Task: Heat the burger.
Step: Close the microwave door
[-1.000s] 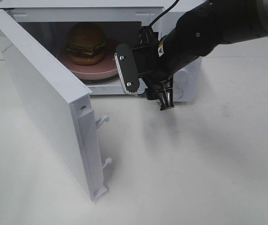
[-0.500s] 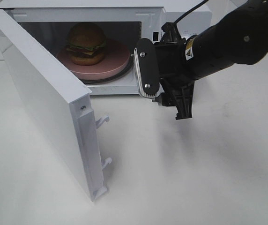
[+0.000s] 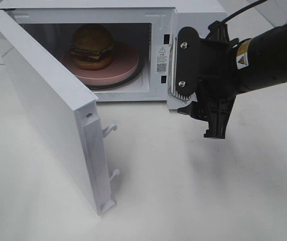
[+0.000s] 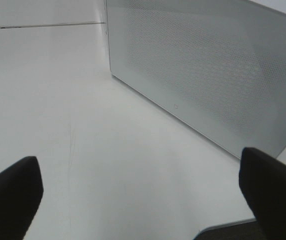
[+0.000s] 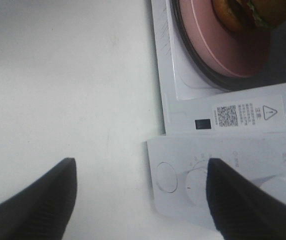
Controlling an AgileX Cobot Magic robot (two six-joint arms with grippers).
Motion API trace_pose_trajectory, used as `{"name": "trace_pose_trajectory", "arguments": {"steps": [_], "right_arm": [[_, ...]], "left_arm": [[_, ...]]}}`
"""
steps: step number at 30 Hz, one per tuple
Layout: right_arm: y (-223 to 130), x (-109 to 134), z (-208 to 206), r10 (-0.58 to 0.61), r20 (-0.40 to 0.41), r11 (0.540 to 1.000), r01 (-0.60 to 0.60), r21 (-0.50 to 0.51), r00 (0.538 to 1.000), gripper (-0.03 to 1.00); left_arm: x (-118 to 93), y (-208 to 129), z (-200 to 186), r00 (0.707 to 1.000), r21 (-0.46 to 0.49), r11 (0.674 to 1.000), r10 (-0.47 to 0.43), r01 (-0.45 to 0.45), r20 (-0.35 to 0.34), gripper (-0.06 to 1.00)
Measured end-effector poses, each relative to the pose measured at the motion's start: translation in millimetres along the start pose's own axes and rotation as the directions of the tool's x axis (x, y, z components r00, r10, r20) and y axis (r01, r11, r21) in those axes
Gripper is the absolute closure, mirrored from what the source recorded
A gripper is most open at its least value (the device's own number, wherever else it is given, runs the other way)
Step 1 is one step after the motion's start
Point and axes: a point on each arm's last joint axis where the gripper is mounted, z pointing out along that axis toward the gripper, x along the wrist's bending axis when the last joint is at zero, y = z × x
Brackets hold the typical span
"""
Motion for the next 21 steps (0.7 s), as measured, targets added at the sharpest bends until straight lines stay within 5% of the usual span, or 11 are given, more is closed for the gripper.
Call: {"name": "trace_pose_trajectory", "arguments": {"steps": [12, 21], "right_arm": [[-8.7, 4.6, -45.4, 0.313, -0.006, 0.948, -0.312, 0.057, 0.950, 0.26], [-17.8, 10.4, -85.5, 0.555, 0.014, 0.825, -0.552, 0.118, 0.832, 0.26]], "left_arm": [[0.0, 0.0, 0.0, 1.000, 0.000, 1.000, 0.000, 0.000, 0.000, -0.04], [0.0, 0.0, 0.0, 1.000, 0.000, 1.000, 0.000, 0.000, 0.000, -0.04]]}}
